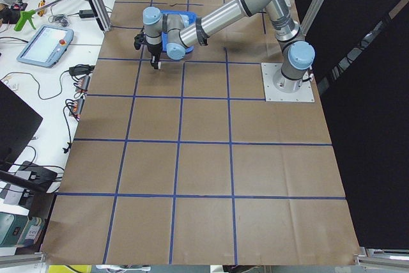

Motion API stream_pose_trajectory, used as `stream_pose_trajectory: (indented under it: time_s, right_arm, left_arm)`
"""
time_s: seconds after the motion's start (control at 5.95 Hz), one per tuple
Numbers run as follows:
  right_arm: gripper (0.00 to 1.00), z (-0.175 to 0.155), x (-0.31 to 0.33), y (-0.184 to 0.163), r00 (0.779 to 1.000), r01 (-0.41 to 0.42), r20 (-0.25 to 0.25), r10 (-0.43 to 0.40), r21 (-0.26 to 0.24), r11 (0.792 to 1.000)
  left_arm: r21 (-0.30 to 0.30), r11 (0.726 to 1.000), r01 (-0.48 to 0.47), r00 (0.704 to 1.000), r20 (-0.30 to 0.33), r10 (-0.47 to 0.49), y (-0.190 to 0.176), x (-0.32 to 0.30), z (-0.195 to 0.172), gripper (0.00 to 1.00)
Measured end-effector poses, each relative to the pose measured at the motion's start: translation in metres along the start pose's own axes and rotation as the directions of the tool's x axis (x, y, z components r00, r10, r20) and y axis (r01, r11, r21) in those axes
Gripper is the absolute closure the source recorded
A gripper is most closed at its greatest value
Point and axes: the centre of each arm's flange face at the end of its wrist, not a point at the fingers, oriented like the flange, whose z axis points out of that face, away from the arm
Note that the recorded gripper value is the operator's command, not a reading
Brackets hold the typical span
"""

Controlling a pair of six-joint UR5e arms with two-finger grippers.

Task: Assemble white blocks and place on blue tray

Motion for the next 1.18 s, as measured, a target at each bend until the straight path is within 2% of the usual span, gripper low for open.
stream_pose_trajectory:
  time_s: [0.34,0.5,0.67,0.84,1.01,1.18]
  right_arm:
    - [0.0,0.041,-0.003,0.025,0.999,-0.011,-0.052,0.014,0.051,0.999]
    - [0.0,0.055,-0.007,0.032,0.997,-0.009,-0.079,0.014,0.061,0.998]
    - [0.0,0.066,-0.005,0.036,0.995,-0.002,-0.101,0.009,0.072,0.997]
    - [0.0,0.075,-0.001,0.041,0.993,0.003,-0.115,0.006,0.08,0.997]
    - [0.0,0.083,0.001,0.044,0.993,0.006,-0.12,0.004,0.083,0.997]
    - [0.0,0.088,0.001,0.047,0.993,0.006,-0.115,0.004,0.085,0.996]
  left_arm:
    - [-0.001,1.0,0.027,1.0,-0.01,-0.027,-0.005,0.091,-0.042,0.92]
    - [0.005,0.997,-0.075,0.997,-0.022,0.075,0.004,0.137,-0.051,0.92]
    - [0.009,0.962,-0.274,0.961,-0.027,0.275,0.017,0.172,-0.053,0.93]
    - [0.015,0.852,-0.523,0.852,-0.025,0.523,0.031,0.195,-0.051,0.98]
    - [0.033,0.707,-0.706,0.707,-0.014,0.707,0.037,0.205,-0.046,0.98]
    - [0.049,0.546,-0.837,0.547,0.005,0.837,0.037,0.209,-0.044,0.98]
